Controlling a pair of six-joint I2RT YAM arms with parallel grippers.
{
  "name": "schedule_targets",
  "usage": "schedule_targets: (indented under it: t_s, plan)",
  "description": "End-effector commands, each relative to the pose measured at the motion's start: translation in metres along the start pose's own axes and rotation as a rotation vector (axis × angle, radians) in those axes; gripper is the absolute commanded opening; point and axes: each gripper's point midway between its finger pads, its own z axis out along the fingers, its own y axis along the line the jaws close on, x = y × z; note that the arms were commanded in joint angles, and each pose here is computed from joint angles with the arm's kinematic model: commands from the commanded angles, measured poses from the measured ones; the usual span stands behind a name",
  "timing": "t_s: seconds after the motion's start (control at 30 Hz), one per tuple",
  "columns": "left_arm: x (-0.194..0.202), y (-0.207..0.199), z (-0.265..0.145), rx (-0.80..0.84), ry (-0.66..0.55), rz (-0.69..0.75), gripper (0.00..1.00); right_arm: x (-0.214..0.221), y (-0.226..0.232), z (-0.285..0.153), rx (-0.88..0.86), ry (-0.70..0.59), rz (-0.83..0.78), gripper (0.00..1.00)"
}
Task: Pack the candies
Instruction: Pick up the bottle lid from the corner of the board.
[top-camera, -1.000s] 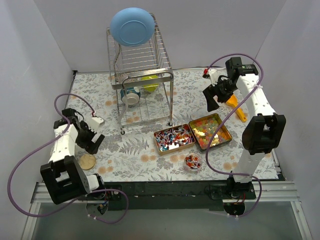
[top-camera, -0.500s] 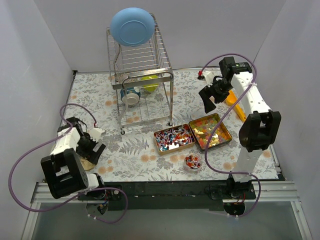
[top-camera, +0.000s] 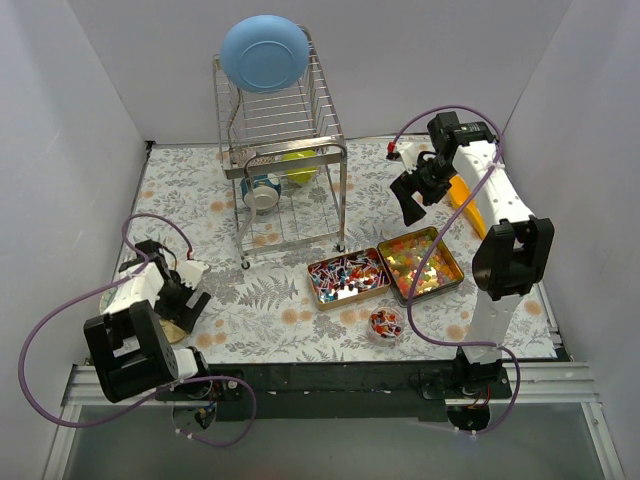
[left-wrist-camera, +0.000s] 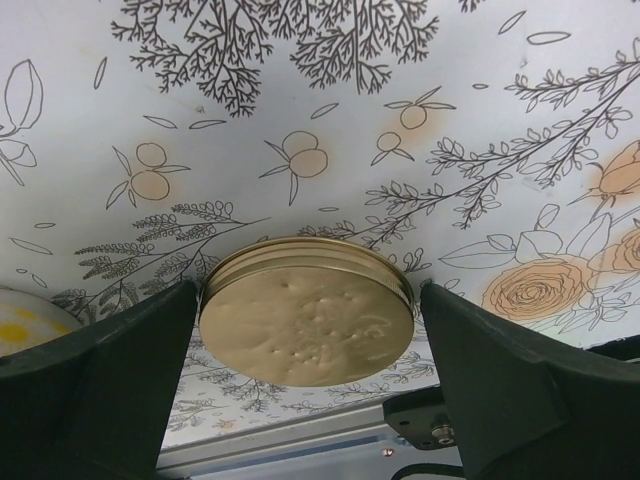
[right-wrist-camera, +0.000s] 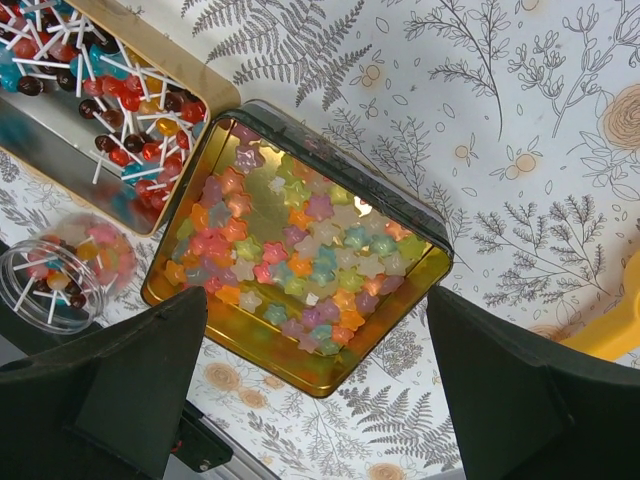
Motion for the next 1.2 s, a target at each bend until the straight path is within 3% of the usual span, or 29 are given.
schedule_targets:
  t_s: [0.0, 0.1, 0.27, 0.43, 0.57, 0.83, 1.17]
  plan:
    - [-0.020, -0.001, -0.003, 0.024, -0.092, 0.019, 0.88, 0.000, 0.006, -0.008, -0.001, -0.003, -0.002, 0.98]
    - [-0.038, -0.009, -0.011, 0.078, -0.153, 0.052, 0.82, 0.002, 0.005, -0.006, -0.001, 0.004, -0.003, 0.98]
    - [-0.086, -0.019, -0.045, 0.119, -0.272, 0.133, 0.81, 0.004, 0.006, -0.006, 0.003, 0.007, -0.011, 0.98]
    - [-0.111, -0.052, -0.055, 0.112, -0.280, 0.254, 0.84, 0.005, 0.006, -0.006, 0.008, 0.002, -0.015, 0.98]
    - [-0.095, -0.057, -0.051, 0.082, -0.211, 0.240, 0.92, 0.003, 0.007, -0.010, 0.014, -0.010, -0.031, 0.98]
    - [-0.034, -0.037, -0.038, -0.070, 0.034, 0.174, 0.95, 0.009, 0.014, -0.011, -0.004, -0.005, -0.027, 0.98]
    - [-0.004, -0.005, -0.026, -0.085, 0.106, -0.016, 0.96, -0.005, 0.018, -0.012, -0.033, -0.038, -0.035, 0.98]
